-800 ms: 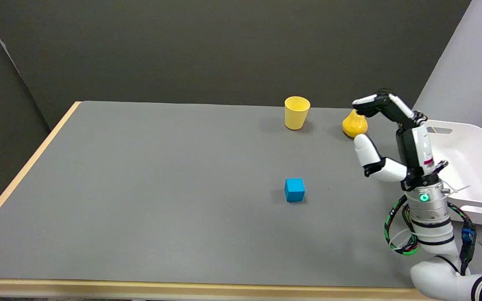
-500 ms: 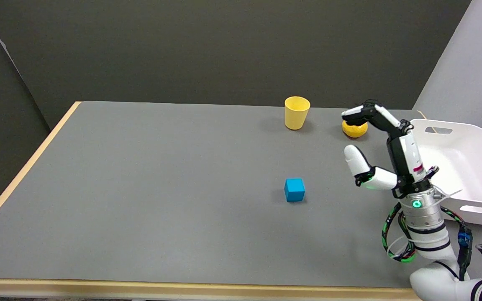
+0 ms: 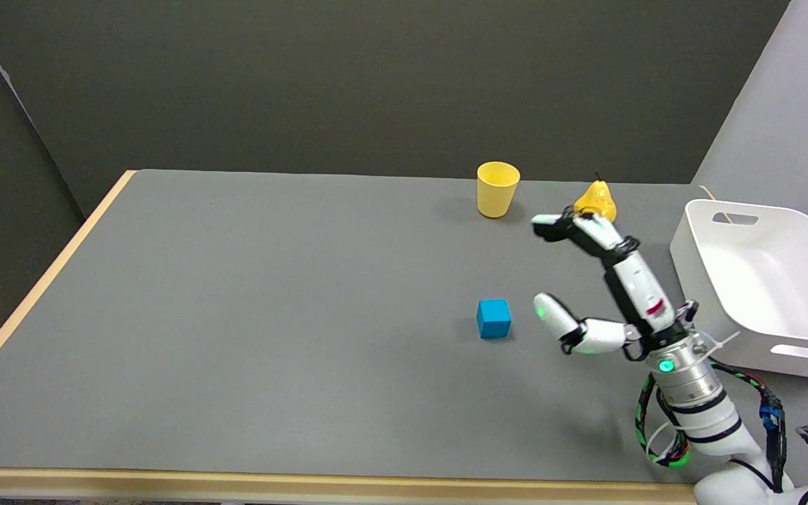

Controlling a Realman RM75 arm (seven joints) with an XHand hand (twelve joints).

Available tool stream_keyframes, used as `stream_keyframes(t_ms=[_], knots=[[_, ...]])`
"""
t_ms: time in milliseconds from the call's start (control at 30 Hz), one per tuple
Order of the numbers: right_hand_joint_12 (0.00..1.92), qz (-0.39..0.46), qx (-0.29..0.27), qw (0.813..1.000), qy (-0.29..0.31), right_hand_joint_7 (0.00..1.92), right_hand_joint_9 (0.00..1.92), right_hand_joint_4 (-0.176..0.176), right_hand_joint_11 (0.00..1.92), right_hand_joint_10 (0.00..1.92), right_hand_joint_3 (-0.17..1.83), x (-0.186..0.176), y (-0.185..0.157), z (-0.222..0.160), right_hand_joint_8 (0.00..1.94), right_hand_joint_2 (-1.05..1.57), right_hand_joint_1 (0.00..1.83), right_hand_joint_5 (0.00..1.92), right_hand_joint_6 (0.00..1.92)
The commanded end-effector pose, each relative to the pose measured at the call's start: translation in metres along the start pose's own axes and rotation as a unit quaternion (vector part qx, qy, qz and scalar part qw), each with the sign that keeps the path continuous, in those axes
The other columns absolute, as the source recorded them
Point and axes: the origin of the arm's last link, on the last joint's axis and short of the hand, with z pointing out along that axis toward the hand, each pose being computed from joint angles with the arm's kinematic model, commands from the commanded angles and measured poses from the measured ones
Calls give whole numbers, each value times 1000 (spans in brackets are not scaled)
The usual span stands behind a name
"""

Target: Pick up the cube.

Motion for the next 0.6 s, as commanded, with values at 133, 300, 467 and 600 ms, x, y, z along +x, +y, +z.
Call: stream_keyframes(t_ms=[133, 300, 467, 600], knots=[[1266, -158, -41, 965, -204, 379, 255, 17, 44, 835, 905, -57, 17, -6, 466, 617, 623, 296, 551], [1252, -172, -47, 951, -251, 363, 234, 17, 32, 814, 906, -67, 22, -9, 451, 608, 606, 287, 538], [1257, -170, -41, 952, -252, 354, 223, 16, 38, 808, 900, -68, 20, -9, 443, 597, 586, 282, 531], [1263, -169, -36, 953, -250, 351, 218, 14, 42, 806, 896, -67, 18, -8, 436, 594, 578, 280, 525]])
